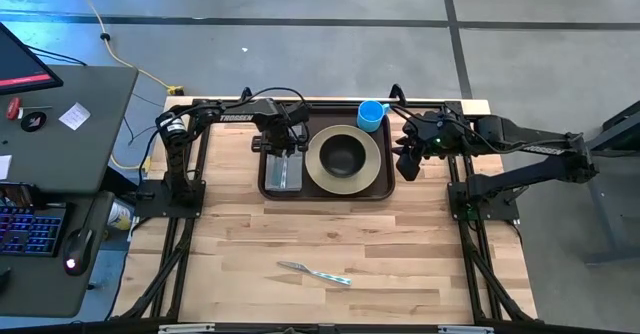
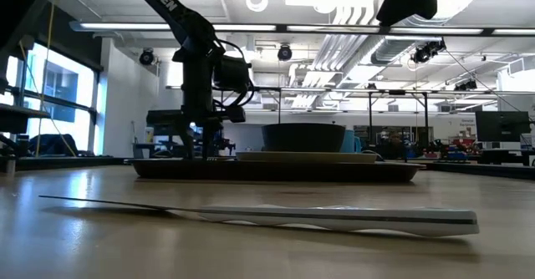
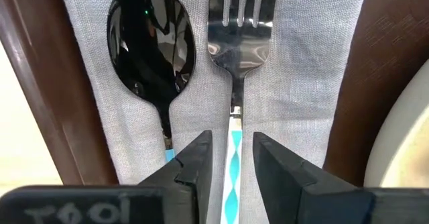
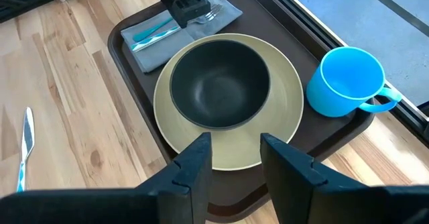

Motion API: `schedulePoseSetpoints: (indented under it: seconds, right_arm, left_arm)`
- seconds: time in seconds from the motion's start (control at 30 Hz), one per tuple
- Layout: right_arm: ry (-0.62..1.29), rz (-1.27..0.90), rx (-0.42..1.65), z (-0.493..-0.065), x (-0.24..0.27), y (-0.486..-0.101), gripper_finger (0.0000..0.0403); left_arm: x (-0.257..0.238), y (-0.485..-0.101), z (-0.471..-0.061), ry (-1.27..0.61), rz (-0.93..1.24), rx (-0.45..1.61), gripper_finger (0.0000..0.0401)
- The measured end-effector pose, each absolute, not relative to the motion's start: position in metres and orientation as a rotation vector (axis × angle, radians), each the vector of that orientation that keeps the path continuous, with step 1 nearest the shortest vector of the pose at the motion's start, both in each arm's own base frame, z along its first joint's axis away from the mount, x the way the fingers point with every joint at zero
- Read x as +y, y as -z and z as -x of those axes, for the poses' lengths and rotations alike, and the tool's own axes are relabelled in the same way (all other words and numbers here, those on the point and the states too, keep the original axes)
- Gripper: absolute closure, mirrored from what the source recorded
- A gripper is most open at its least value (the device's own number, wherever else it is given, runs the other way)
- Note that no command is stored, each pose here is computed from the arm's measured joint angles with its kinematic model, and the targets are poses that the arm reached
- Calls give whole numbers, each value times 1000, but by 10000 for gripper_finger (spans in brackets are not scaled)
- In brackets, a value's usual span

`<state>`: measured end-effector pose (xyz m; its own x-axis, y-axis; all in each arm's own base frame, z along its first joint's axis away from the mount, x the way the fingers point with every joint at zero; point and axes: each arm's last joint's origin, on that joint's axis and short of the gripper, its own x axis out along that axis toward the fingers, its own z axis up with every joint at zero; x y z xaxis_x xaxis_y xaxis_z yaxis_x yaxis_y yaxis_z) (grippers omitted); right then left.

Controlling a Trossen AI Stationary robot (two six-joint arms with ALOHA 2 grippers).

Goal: Set up tray
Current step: Put the blue fork on the gray napkin to the right of the blue spoon

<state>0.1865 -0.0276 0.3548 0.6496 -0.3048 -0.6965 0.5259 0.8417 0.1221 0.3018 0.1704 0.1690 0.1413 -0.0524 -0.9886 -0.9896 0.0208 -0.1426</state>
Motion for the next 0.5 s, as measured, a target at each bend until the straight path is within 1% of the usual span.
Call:
schedulePoseSetpoints:
  seconds: [0.5]
  right_arm:
    - [481, -329, 722, -187, -28, -355, 284]
  left_arm:
    - [171, -169, -299, -1124, 1242, 1159, 259]
